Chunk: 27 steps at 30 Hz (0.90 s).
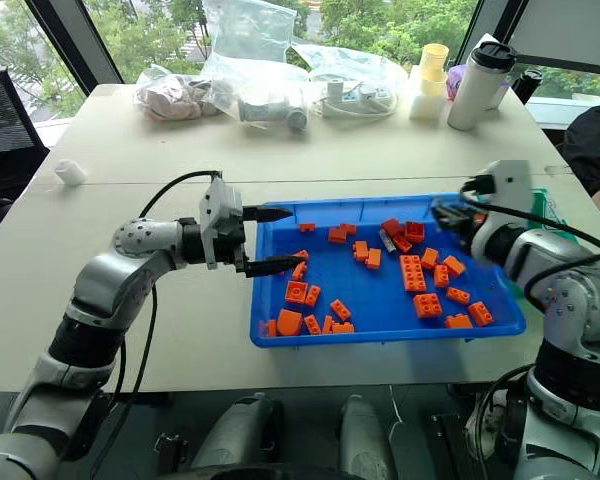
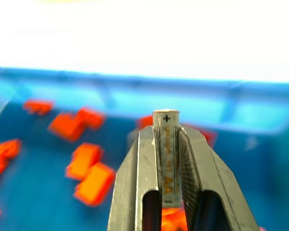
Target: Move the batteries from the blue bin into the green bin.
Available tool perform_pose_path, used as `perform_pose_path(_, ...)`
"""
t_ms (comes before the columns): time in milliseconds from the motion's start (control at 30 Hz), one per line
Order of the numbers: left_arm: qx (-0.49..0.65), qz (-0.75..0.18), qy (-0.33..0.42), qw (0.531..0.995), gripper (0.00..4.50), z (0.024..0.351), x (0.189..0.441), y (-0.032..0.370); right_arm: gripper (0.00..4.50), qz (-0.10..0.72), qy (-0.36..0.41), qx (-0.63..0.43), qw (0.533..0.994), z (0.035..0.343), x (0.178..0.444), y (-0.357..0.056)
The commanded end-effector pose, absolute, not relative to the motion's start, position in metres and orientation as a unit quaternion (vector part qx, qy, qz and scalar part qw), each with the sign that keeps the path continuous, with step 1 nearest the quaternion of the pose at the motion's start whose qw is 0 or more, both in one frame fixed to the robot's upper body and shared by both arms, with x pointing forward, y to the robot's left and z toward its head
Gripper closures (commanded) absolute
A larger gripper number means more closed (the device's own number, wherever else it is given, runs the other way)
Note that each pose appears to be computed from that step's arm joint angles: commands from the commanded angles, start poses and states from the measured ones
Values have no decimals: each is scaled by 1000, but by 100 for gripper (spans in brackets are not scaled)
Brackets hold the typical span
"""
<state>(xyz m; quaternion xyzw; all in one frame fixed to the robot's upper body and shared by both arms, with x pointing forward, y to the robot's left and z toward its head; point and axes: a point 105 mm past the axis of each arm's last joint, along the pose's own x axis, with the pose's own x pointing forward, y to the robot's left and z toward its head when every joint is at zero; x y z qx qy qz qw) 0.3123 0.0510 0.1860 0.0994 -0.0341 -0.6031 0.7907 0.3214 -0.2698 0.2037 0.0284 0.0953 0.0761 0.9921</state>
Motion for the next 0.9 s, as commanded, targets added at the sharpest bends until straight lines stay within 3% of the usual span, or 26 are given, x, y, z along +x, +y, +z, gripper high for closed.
perform_pose_path(33, 89, -621, -79, 775, 0, 198, 319, 29, 447, -14, 2, 7, 1000, 227, 318, -314)
perform_pose_path(300, 71, -647, -109, 752, 0, 199, 327, -8, 447, -83, -47, -45, 994, 211, 310, -340)
perform_pose_path(633, 73, -659, -101, 742, 0, 191, 319, -12, 447, -98, -40, -27, 994, 194, 308, -344)
perform_pose_path(900, 82, -654, -100, 745, 0, 189, 321, -11, 53, -115, -33, -26, 992, 189, 310, -351)
